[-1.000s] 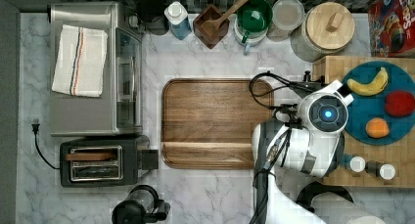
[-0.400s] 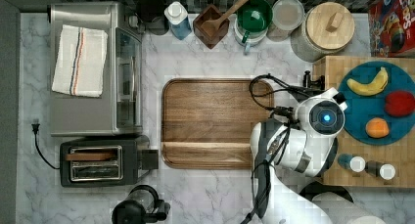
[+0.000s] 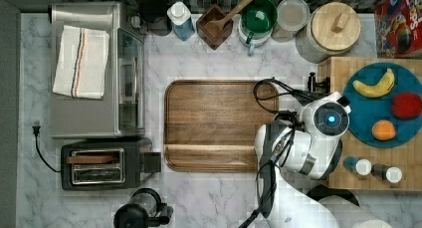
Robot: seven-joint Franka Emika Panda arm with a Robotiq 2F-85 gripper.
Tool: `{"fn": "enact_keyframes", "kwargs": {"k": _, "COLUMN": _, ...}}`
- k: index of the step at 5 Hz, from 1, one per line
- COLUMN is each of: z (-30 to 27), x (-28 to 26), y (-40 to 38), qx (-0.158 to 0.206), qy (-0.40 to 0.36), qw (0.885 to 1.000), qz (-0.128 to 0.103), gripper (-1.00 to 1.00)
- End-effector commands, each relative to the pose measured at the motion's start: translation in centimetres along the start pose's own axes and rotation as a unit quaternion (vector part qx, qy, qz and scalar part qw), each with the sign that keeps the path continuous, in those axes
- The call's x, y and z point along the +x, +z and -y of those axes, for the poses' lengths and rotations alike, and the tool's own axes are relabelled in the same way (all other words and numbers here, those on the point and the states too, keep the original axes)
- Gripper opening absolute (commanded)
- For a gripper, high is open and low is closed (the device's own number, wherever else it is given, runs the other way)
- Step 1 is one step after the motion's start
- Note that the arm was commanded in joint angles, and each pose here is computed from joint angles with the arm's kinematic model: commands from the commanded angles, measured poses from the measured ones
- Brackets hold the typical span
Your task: Open the drawer.
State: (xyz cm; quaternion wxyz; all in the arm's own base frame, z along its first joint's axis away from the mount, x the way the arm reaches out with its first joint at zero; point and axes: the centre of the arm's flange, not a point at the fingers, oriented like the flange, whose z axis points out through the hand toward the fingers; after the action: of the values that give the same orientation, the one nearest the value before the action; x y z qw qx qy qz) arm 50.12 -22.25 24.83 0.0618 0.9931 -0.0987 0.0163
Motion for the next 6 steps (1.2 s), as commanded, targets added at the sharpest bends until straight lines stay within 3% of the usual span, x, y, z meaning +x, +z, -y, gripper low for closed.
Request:
{"fn": "enact_keyframes", "kwargs": {"k": 1, "z": 8.3, "x": -0.8, "y": -1.6, "qx": 0.045, "qy": -0.022, "qw": 0.999, "qz": 0.001, "gripper": 1.00}}
{"fn": "enact_keyframes", "kwargs": {"k": 3, "z": 17.5, "x": -2.4, "y": -0.1, "qx": 0.052, "qy": -0.030, "qw": 0.998, "qz": -0.020, "gripper": 1.00}}
{"fn": "enact_keyframes", "kwargs": {"k": 5, "z": 24.6, "x": -6.7, "y": -3.7, "qx": 0.053, "qy": -0.046, "qw": 0.998, "qz": -0.006, "gripper": 1.00}}
{"fn": "enact_keyframes", "kwargs": {"k": 6, "z": 26.5, "x": -7.8, "y": -4.8, "qx": 0.044, "qy": -0.065, "qw": 0.997, "qz": -0.020, "gripper": 1.00}}
